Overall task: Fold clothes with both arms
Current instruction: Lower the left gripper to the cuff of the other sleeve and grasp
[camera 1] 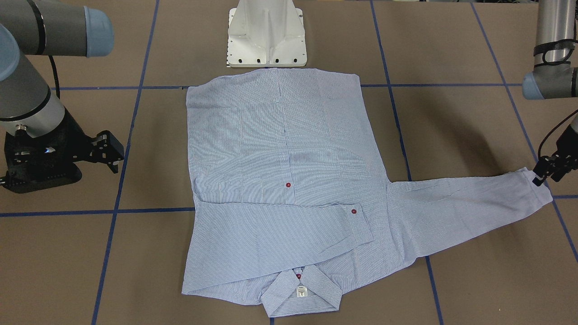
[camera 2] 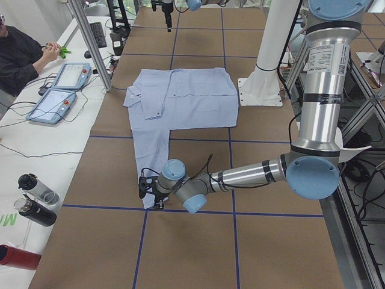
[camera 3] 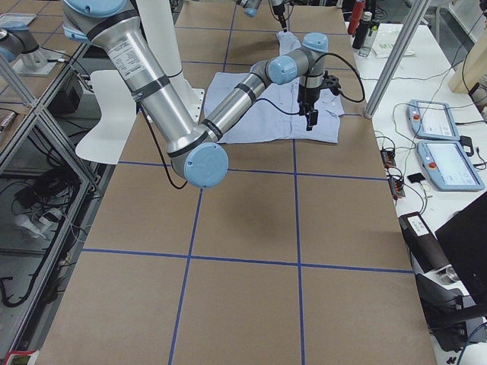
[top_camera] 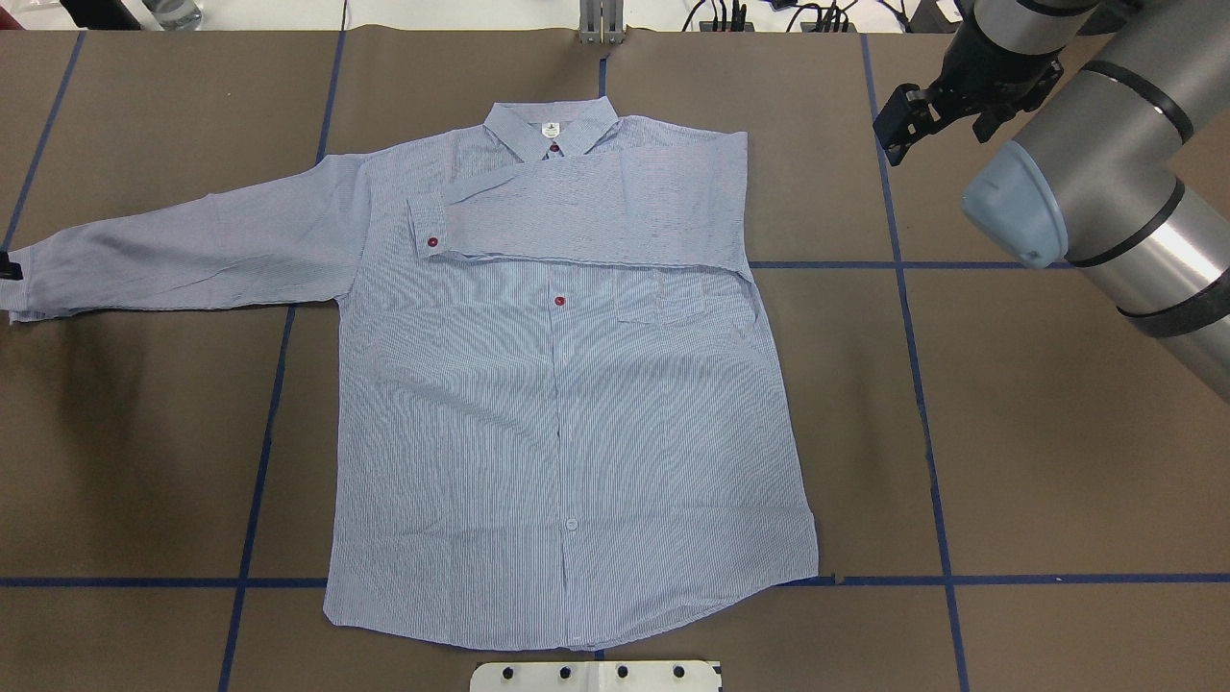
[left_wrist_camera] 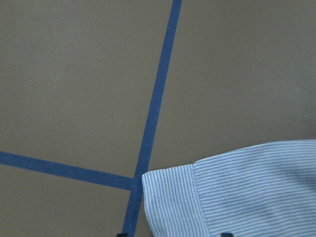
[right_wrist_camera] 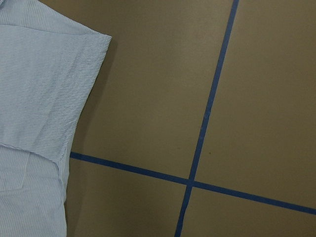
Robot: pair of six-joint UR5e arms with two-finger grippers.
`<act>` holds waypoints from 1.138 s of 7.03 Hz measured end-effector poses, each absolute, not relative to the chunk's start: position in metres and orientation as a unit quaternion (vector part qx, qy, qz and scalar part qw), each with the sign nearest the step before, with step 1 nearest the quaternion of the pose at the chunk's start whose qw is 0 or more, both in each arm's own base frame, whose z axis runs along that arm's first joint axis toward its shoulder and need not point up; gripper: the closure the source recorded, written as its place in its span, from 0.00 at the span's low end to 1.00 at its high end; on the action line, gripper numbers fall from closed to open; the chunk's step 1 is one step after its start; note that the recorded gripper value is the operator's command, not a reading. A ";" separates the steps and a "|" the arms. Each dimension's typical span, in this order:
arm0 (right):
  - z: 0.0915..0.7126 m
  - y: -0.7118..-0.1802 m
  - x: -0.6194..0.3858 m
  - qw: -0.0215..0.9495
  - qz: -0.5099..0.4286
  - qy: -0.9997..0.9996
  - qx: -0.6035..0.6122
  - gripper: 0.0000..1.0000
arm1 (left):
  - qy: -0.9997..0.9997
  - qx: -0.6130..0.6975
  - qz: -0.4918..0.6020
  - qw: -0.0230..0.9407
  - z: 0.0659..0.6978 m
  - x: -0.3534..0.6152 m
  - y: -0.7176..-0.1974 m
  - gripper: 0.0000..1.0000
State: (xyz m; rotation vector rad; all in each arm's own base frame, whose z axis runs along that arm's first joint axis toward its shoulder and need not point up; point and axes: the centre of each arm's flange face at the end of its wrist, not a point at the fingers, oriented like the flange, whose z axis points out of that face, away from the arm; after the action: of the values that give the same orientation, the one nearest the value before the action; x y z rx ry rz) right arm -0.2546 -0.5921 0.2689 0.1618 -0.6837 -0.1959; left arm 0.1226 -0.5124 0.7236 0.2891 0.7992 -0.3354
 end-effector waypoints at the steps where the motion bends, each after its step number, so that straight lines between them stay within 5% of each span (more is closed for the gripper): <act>1: 0.272 -0.591 -0.254 0.934 -0.097 -0.334 0.079 0.00 | 0.384 0.138 -0.161 0.898 0.726 0.124 -0.512 0.45; 8: 0.274 -0.589 -0.256 0.935 -0.099 -0.330 0.080 0.00 | 0.381 0.131 -0.160 0.901 0.732 0.129 -0.511 0.52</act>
State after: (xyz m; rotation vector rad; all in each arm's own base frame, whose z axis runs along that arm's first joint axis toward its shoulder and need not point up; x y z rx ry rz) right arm -0.2564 -0.5893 0.2735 0.1645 -0.6737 -0.2022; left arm 0.1290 -0.5112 0.7316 0.2716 0.7889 -0.3300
